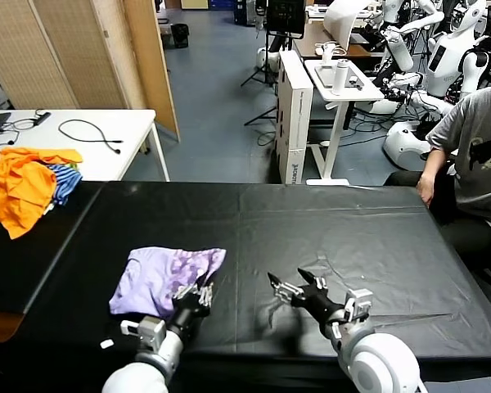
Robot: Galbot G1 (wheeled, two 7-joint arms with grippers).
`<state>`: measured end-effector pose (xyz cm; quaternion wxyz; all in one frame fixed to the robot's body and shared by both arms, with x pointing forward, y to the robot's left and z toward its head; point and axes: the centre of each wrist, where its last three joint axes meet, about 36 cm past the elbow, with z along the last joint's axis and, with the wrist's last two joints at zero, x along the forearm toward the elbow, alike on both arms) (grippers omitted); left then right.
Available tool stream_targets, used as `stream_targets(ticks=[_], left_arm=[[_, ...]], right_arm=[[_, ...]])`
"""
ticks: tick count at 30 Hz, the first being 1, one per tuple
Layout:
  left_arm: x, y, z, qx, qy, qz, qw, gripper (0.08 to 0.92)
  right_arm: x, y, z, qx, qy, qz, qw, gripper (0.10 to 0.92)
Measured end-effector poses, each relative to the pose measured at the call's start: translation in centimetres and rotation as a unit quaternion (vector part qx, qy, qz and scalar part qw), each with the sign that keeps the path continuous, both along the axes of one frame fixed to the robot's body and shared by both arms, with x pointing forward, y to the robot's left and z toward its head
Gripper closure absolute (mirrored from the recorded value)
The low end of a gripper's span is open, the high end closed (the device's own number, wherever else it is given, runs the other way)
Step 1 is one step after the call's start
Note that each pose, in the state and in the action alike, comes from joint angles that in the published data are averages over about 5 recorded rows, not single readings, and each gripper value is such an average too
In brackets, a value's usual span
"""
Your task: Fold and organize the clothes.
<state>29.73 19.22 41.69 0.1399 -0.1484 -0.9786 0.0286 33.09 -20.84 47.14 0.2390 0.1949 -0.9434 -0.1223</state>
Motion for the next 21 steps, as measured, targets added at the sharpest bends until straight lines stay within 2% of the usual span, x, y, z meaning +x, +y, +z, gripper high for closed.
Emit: stream_targets(ticks=[6,9,13,21], left_arm=[[-0.3,0.6,2.0,0.013,-0.062,-0.011,0.998,0.256],[-0.2,1.5,3.2,0.024,-0.091,-0.01,0.996,0.129],[0.3,2.8,4.0,0.042,-0.113,0.002,0.993,0.095],[0.2,4.3,3.6,0.069,-0.123,0.027,0.99,0.093]], right_arm=[[0.8,0.6,-0.4,0.004,0.013,0.017,1.0,0.115],[1.4,1.2,-0.7,0.008,0.018,0.023,1.0,0.115],[2.2,2.6,-1.4,0.012,0.028,0.036,0.999,0.115],[3.2,6.3,-3.1,0.046,0.063,0.075,0.994,0.115]])
